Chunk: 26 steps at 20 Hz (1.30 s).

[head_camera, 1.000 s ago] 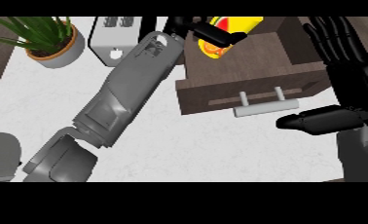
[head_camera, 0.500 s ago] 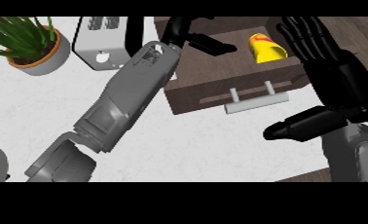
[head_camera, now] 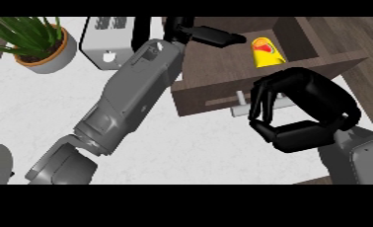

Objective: Pick up the cup, place it into the drawer and close the drawer

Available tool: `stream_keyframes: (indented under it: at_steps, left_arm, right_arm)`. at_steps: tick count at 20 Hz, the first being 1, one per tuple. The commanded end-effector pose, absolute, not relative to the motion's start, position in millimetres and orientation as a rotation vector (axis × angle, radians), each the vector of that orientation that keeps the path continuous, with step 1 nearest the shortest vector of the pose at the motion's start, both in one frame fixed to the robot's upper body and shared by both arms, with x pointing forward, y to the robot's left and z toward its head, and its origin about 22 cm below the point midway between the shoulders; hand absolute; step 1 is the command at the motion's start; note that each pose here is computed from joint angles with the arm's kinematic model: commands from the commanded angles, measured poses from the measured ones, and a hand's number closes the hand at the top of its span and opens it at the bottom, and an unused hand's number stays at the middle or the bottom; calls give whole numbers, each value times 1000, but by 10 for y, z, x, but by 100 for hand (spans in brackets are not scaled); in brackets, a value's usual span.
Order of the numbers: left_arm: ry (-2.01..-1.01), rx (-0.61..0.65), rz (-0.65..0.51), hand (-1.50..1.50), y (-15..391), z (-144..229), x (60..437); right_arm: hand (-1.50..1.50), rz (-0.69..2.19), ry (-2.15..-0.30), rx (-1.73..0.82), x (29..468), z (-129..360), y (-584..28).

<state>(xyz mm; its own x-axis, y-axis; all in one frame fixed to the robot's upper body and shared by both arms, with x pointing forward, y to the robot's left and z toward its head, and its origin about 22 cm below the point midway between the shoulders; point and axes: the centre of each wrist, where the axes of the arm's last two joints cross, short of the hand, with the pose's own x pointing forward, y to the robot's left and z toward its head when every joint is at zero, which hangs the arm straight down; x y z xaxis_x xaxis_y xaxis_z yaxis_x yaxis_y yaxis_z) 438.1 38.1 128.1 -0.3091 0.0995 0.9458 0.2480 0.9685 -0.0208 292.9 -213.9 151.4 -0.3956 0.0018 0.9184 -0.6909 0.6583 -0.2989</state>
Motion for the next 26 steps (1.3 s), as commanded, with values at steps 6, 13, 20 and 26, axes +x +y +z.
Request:
stream_keyframes:
  at_steps: [6,13,20,26]
  left_arm:
    - [-1915,-212,-14,-150,443,1162,4380]
    - [-1913,-300,25,-150,443,1198,4368]
    - [-1909,-327,107,-150,796,844,4315]
    - [-1924,-352,81,-150,958,796,4259]
  right_arm:
    - [-150,1190,-1623,194,2727,1411,-2207]
    - [-150,1229,-1483,-42,2827,716,-2078]
    - [-150,1341,-1321,-85,3195,58,-2023]
    - [150,1250,-1338,-171,3659,-96,-2134]
